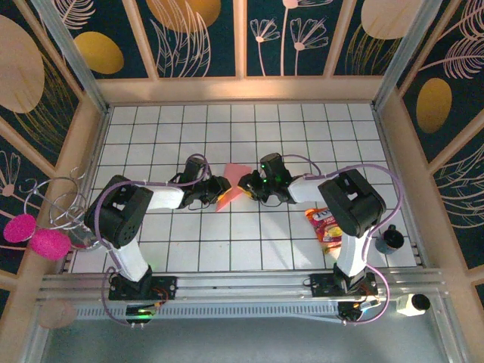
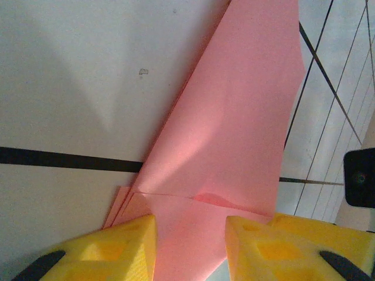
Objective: Fold a paper plane with a square sheet of paper (pick it up from the middle)
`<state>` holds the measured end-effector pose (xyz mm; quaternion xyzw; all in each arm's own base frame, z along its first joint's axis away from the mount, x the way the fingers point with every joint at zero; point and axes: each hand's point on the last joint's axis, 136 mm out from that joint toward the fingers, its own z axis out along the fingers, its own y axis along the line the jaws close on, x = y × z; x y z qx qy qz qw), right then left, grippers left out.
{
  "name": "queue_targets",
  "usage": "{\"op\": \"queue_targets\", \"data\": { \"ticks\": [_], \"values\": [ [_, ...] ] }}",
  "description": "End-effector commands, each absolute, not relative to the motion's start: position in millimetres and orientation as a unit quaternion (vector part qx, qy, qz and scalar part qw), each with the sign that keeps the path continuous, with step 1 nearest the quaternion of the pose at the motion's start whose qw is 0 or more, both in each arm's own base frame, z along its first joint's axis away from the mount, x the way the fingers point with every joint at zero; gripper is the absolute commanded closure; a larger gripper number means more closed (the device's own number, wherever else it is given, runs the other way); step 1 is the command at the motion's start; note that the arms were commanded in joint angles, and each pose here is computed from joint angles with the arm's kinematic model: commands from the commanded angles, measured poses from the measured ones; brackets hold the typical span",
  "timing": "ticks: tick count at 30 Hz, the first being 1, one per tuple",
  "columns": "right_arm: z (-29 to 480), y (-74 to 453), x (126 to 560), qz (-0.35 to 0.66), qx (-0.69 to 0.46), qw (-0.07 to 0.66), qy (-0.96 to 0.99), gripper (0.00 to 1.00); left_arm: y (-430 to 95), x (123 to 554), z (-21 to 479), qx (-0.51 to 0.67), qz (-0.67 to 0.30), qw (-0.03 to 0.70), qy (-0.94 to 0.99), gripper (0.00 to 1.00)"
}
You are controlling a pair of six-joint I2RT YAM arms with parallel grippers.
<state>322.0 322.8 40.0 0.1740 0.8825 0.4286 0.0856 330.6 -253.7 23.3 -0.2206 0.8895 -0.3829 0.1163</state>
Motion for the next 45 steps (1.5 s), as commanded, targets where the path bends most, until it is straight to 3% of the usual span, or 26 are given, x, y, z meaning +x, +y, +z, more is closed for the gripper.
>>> {"op": "queue_targets", "data": {
  "ticks": [1, 7, 11, 19, 27, 37, 45],
  "values": [
    [51, 323, 324, 0.443, 0.167, 0.096, 0.876, 0.72, -240, 308, -7, -0.238, -0.329, 0.076, 0.911, 0.63],
    [47, 321, 327, 0.438, 0.171, 0.098, 0.877, 0.85, -241, 311, 0, -0.231, -0.334, 0.084, 0.910, 0.62],
    [48, 318, 331, 0.432, 0.172, 0.109, 0.879, 1.00, -246, 319, 15, -0.205, -0.348, 0.107, 0.908, 0.60],
    [70, 303, 339, 0.419, 0.183, 0.151, 0.876, 1.00, -258, 343, 92, -0.068, -0.374, 0.249, 0.891, 0.48],
    [78, 276, 339, 0.418, 0.245, 0.151, 0.862, 1.00, -278, 339, 115, 0.100, -0.282, 0.362, 0.883, 0.36],
    [79, 270, 331, 0.424, 0.272, 0.127, 0.855, 1.00, -303, 338, 99, 0.248, -0.203, 0.419, 0.850, 0.37],
    [78, 261, 337, 0.425, 0.286, 0.123, 0.850, 1.00, -314, 324, 78, 0.332, -0.182, 0.420, 0.825, 0.42]
  ]
}}
